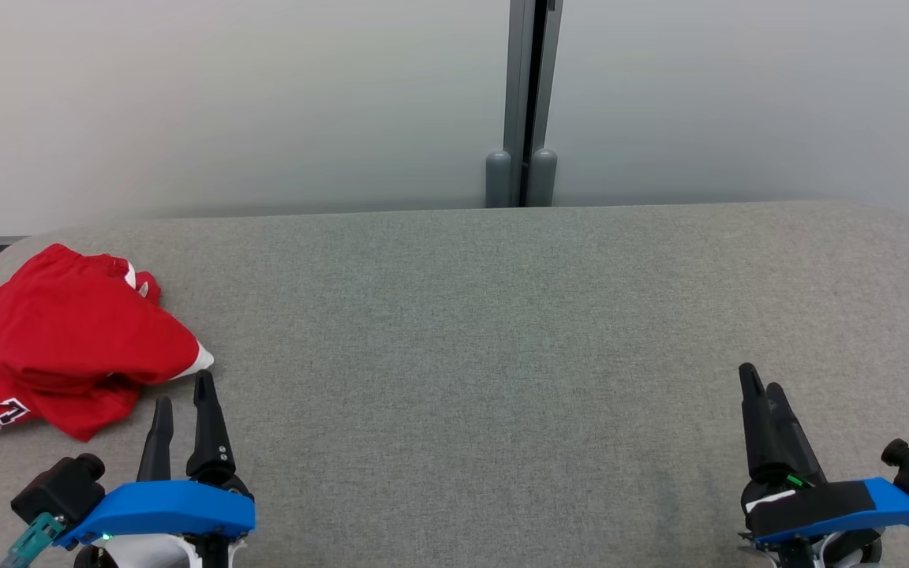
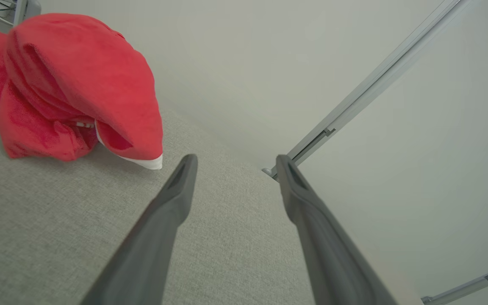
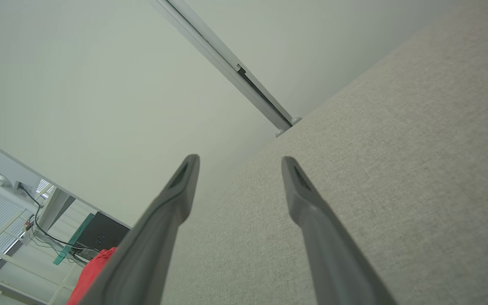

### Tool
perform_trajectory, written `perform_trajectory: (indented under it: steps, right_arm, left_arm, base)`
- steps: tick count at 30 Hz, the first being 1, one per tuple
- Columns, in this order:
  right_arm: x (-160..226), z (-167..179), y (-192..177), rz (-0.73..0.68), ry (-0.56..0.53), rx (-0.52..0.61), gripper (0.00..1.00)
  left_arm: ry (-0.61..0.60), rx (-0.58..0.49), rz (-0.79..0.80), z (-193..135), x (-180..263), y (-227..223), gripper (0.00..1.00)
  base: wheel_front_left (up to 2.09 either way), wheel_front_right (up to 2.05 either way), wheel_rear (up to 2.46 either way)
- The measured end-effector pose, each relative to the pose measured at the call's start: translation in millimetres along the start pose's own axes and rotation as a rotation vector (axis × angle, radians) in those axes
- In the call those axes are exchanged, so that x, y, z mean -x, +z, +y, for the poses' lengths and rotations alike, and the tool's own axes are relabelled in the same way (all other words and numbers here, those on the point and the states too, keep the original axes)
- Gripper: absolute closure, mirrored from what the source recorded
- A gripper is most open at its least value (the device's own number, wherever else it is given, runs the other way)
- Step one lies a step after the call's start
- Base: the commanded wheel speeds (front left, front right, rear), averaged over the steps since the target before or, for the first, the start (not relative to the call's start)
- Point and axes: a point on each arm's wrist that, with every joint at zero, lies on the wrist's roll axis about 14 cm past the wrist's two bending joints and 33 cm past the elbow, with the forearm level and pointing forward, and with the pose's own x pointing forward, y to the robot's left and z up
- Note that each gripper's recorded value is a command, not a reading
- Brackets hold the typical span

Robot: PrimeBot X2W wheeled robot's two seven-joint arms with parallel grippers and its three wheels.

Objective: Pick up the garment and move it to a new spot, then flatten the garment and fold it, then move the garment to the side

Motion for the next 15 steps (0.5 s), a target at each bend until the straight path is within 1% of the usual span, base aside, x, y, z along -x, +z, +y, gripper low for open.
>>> perform_trajectory:
  steps: [5,15]
  right_arm:
    - [1.3,2.0,-2.4,0.004,0.011,0.073,0.00]
    - [3.6,5.6,-7.4,0.012,0.034,0.204,0.00]
  left_arm:
    - [0.004,-0.097,0.005,2.9,1.4,-2.1,0.00]
    - [0.008,-0.227,-0.003,5.5,3.7,-3.7,0.00]
  base:
    - [0.00,0.00,0.00]
    - [0.00,0.00,0.00]
